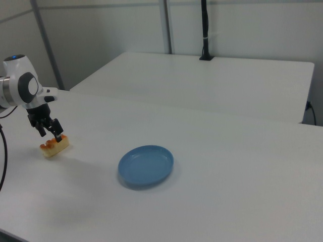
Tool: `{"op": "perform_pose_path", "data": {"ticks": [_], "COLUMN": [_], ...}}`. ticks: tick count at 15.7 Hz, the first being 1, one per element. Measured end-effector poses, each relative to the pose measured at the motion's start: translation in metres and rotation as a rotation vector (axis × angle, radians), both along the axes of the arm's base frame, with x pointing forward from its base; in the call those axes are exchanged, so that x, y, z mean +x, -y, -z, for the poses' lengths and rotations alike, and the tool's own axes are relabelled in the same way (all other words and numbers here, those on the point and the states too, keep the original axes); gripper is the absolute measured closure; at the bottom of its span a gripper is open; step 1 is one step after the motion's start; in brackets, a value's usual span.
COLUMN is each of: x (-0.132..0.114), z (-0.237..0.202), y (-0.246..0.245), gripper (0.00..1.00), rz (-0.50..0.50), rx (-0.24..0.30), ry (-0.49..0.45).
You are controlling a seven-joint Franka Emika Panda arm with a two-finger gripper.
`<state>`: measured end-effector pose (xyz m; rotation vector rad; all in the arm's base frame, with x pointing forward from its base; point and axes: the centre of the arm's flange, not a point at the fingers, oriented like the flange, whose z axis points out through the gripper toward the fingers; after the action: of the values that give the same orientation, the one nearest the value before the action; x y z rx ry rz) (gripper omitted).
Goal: Put the bread on a plate
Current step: 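Close the gripper on the bread roll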
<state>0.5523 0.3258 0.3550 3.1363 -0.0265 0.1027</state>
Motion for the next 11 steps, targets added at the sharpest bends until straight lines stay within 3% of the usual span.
{"op": "perform_pose_path", "data": {"ticks": [5,11], "x": [0.018,0.008], "z": [0.026,0.037], "y": [-0.016,-0.034], "gripper": [0.0,0.01], "rz": [0.042,0.048], "rx": [0.009,-0.001], "ry": [-0.024,-0.048]}}
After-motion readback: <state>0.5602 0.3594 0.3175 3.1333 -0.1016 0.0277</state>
